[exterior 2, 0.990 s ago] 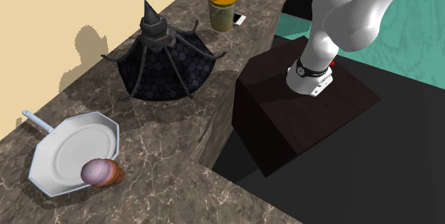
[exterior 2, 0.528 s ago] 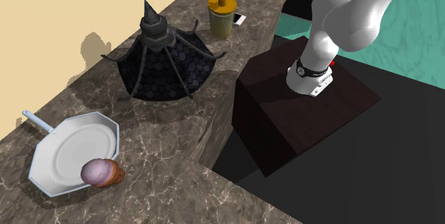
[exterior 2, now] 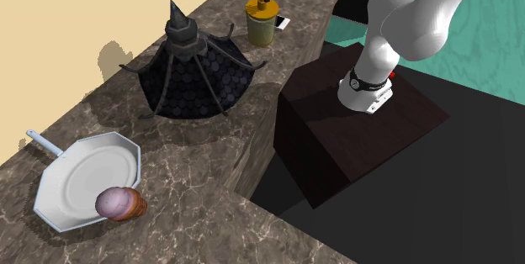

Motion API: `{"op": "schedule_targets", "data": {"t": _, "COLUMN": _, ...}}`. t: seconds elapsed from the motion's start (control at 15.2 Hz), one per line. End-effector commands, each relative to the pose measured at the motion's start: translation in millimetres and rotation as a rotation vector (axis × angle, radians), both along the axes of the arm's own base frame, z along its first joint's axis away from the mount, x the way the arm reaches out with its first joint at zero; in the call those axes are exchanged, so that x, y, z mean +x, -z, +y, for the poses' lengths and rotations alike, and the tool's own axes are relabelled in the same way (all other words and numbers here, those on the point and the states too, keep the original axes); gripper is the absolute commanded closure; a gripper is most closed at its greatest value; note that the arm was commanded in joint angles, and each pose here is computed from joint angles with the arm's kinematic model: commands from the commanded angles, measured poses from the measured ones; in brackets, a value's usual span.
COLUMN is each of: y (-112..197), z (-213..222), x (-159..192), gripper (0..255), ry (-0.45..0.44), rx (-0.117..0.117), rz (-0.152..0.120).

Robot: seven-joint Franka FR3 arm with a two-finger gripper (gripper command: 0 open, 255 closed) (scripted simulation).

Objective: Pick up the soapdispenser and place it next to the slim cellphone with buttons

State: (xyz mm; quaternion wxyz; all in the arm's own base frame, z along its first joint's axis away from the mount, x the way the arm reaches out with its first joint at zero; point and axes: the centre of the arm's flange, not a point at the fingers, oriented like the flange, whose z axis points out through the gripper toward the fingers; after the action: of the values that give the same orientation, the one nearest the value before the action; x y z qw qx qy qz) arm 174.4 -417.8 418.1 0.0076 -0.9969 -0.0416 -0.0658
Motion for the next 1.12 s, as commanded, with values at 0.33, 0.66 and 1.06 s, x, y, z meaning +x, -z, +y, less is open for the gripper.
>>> {"op": "schedule_targets", "data": {"t": 0.33, "y": 1, "z": 1, "x": 0, "gripper": 0, "ry": 0.0, "rx": 0.002, "rz": 0.002}}
{"op": "schedule_targets", "data": {"t": 0.66, "y": -48, "z": -1, "x": -6, "gripper": 0, "ry": 0.0, "rx": 0.002, "rz": 0.002}}
{"op": "schedule_targets", "data": {"t": 1.06, "y": -48, "z": -1, "x": -6, "gripper": 0, "ry": 0.0, "rx": 0.002, "rz": 0.002}}
